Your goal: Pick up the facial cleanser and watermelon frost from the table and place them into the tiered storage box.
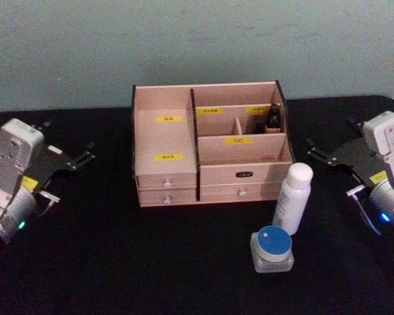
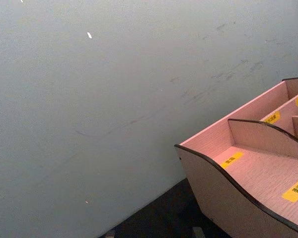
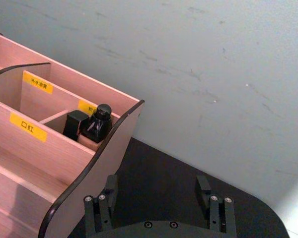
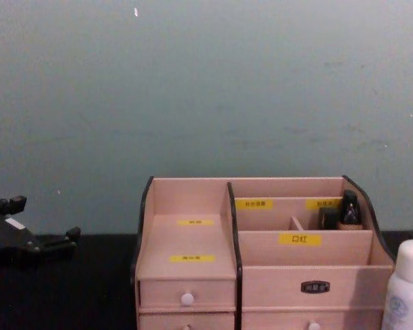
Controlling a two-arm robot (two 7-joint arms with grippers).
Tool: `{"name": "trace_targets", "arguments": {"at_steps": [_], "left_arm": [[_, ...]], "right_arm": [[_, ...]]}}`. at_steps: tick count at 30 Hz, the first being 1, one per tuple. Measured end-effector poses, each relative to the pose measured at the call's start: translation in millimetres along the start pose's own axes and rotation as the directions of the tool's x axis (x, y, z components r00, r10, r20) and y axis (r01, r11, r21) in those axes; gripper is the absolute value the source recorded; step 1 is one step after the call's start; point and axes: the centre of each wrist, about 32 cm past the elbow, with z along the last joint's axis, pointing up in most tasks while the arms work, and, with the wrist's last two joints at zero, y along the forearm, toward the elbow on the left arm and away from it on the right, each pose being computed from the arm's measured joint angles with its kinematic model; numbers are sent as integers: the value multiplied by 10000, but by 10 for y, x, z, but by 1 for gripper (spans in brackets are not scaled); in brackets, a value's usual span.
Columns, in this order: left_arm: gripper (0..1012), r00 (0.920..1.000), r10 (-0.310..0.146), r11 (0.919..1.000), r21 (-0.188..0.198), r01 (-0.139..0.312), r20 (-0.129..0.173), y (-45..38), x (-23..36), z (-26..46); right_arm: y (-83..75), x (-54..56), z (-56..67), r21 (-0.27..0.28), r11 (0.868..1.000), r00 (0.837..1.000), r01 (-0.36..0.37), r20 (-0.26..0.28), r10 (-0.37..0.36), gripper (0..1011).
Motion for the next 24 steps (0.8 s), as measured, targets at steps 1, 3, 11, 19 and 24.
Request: {"name": "trace_targets", "arguments": {"at_steps": [1,3,11,19,24], "left_arm": [[1001,10000,0,10000,1,0,0,0,0,0],[1001,10000,0,10000,0,0,1,0,0,0],[1001,10000,0,10000,1,0,0,0,0,0],[1001,10000,0,10000,0,0,0,0,0,0],[1001,10000,0,10000,0,0,0,0,0,0]], "right_arm": [[0,0,0,0,10000,10000,-1,0,1,1000],[0,0,0,0,10000,10000,0,0,0,1000],[0,0,0,0,10000,10000,0,0,0,1000],[0,0,0,0,10000,10000,0,0,0,1000],[0,0,0,0,10000,10000,-1,0,1,1000]]}}
